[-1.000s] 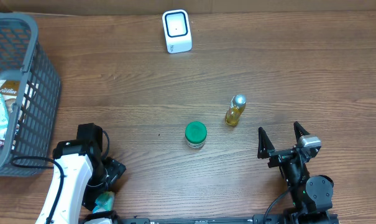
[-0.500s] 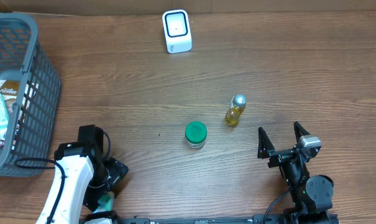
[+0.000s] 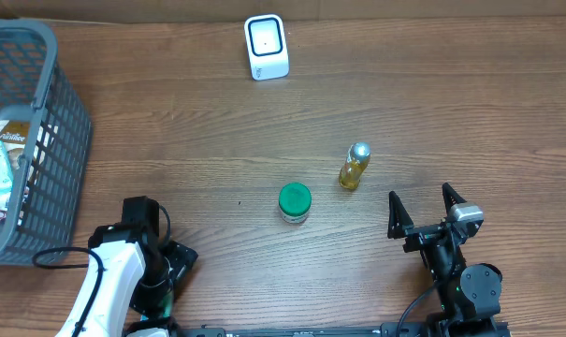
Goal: Scan the item barcode
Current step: 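Grasp the small teal packet with the left gripper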
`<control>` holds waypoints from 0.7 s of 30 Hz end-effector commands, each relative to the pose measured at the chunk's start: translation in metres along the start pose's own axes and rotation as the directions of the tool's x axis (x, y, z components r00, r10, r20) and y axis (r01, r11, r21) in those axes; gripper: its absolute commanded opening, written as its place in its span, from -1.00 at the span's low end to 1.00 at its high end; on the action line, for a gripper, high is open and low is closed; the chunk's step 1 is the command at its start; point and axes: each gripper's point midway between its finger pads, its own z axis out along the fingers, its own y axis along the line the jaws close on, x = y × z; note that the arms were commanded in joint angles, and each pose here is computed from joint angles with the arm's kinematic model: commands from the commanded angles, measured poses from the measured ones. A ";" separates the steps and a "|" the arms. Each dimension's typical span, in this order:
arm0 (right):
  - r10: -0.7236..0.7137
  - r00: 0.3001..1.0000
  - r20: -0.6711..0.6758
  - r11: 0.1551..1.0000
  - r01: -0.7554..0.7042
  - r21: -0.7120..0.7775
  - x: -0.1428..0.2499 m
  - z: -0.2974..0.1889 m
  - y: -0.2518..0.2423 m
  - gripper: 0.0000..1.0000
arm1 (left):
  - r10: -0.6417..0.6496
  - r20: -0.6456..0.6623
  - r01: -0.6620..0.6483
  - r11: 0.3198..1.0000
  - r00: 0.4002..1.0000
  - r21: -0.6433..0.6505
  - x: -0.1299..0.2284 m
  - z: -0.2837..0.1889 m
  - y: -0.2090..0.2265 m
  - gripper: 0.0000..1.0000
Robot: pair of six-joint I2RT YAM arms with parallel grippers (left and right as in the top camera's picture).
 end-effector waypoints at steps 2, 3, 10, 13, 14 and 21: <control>0.000 1.000 0.001 1.000 0.000 -0.007 0.002 0.000 0.001 1.00 | -0.039 0.004 0.038 0.993 0.999 0.109 -0.004 -0.001 -0.022 0.80; 0.000 1.000 0.001 1.000 0.000 -0.007 0.002 0.000 0.001 1.00 | -0.036 0.006 0.035 0.989 0.999 0.141 -0.006 -0.002 -0.029 0.81; 0.000 1.000 0.001 1.000 0.000 -0.007 0.002 0.000 0.001 1.00 | -0.002 0.114 -0.044 0.916 0.994 0.400 -0.033 -0.021 -0.091 0.72; 0.000 1.000 0.001 1.000 0.000 -0.007 0.002 0.000 0.001 1.00 | 0.045 0.188 -0.135 0.855 0.981 0.501 -0.044 -0.037 -0.118 0.71; 0.000 1.000 0.001 1.000 0.000 -0.007 0.002 0.000 0.001 1.00 | 0.071 0.213 -0.177 0.826 0.975 0.535 -0.045 -0.044 -0.127 0.72; 0.000 1.000 0.001 1.000 0.000 -0.007 0.002 0.000 0.001 1.00 | 0.195 0.264 -0.324 0.682 0.945 0.656 -0.036 -0.080 -0.162 0.91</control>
